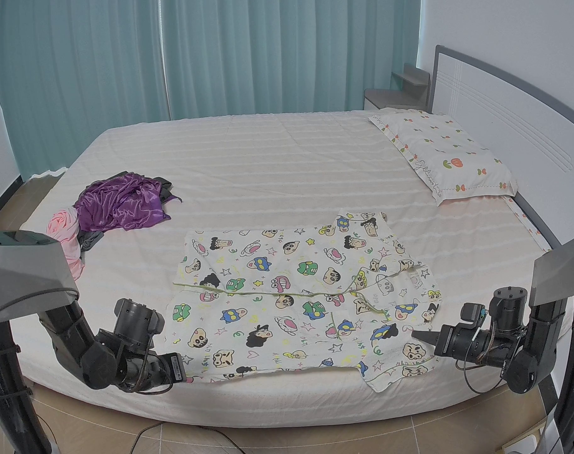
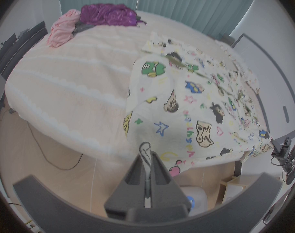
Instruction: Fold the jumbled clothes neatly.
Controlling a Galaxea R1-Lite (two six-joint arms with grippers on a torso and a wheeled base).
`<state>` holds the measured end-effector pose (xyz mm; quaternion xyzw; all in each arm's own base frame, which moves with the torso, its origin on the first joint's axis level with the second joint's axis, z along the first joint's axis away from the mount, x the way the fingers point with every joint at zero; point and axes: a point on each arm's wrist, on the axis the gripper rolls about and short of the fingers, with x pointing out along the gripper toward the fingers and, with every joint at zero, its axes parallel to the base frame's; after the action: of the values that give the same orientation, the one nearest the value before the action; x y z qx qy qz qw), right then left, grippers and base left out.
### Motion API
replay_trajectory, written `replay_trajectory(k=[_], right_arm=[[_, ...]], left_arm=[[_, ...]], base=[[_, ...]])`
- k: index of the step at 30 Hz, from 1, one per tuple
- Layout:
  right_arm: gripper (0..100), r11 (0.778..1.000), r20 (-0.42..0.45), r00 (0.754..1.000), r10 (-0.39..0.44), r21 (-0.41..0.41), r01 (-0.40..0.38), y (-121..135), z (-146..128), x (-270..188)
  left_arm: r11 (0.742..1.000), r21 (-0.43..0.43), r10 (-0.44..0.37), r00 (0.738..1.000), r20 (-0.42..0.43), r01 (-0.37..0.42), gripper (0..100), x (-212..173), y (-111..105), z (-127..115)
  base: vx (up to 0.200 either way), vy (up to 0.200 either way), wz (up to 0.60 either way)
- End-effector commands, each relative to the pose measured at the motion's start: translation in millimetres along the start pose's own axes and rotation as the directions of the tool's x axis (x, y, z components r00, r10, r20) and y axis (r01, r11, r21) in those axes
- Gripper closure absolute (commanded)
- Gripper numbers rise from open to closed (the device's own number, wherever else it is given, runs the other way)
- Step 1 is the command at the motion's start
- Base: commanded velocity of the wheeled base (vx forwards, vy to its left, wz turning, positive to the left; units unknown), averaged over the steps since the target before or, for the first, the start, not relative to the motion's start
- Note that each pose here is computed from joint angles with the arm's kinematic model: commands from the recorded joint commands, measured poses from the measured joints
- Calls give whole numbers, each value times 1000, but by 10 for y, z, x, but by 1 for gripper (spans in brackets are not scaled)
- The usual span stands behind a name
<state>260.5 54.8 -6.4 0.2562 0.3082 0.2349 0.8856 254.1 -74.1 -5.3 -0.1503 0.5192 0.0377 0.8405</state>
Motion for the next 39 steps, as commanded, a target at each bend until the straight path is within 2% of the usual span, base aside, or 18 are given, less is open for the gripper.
replay_trajectory(k=[1,6,9,14,25,31,39], right_arm=[[100,1000,10,1000,3,-3,-3,12,3,-22],[100,1000,20,1000,4,-5,-4,21,26,-51],[100,1000,35,999,4,-6,-3,11,61,-65],[100,1000,40,999,13,-9,-13,9,81,-49],[100,998,92,994,52,-38,-48,55,224,-25],[100,1000,86,996,26,-13,-25,22,376,36],[100,1000,79,997,-7,8,6,-34,556,169]], left_arm=[[997,-26,-70,996,49,71,100,-172,-246,375],[997,-35,-63,997,42,65,100,-128,-288,447],[998,-54,-30,1000,-4,29,100,-70,-327,580],[994,-105,-12,999,-34,8,100,84,-438,743],[986,-167,-6,1000,-24,2,100,247,-513,1067],[977,-210,-26,999,25,30,100,249,-532,1272],[960,-272,-46,997,64,62,100,238,-581,1400]], base=[[0,0,0],[0,0,0],[0,0,0],[0,0,0],[0,0,0],[0,0,0],[0,0,0]])
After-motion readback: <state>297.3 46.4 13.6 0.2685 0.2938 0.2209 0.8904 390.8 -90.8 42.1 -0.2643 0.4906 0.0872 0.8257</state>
